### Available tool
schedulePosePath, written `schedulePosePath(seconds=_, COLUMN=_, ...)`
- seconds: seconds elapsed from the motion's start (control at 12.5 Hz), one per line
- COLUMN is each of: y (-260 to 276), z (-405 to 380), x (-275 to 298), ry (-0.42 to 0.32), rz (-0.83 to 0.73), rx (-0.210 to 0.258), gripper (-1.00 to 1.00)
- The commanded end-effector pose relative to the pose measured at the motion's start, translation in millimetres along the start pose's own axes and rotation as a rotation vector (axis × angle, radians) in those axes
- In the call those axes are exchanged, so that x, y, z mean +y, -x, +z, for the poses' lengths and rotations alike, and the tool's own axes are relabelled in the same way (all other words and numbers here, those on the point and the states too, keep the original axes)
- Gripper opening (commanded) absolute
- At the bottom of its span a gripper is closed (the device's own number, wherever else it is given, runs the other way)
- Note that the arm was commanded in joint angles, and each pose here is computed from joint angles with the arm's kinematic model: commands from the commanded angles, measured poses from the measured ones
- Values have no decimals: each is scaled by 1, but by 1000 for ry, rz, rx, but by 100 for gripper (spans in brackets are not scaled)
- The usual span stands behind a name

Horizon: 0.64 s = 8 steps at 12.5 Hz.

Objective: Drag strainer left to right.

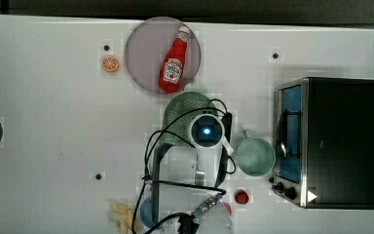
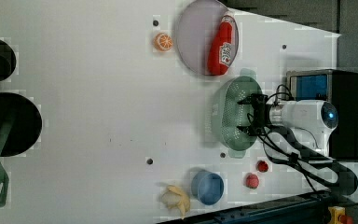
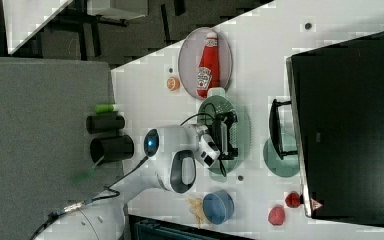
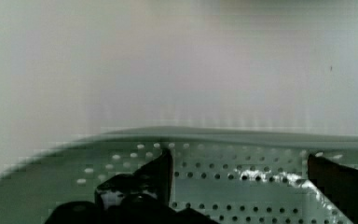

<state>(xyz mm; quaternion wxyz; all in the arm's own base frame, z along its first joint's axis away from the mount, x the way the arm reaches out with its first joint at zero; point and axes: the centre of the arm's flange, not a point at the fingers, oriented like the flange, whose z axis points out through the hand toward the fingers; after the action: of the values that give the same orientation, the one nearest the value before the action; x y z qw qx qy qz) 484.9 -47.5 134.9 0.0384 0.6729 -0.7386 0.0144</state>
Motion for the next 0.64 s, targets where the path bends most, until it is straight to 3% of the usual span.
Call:
schedulePosePath(seconds=0.08, y=-33, z=-9, x=2, ry=-7, rz=-86, rx=19, gripper=100)
schedulePosePath(seconds=0.32, y=-41, z=-15, x=-3, ry=-20, rz=-98, rx=24, gripper=100)
schedulePosePath(seconds=0.64, y=-2, z=-73, x=-14, ry=-74, rz=-363, rx=-17, gripper=100)
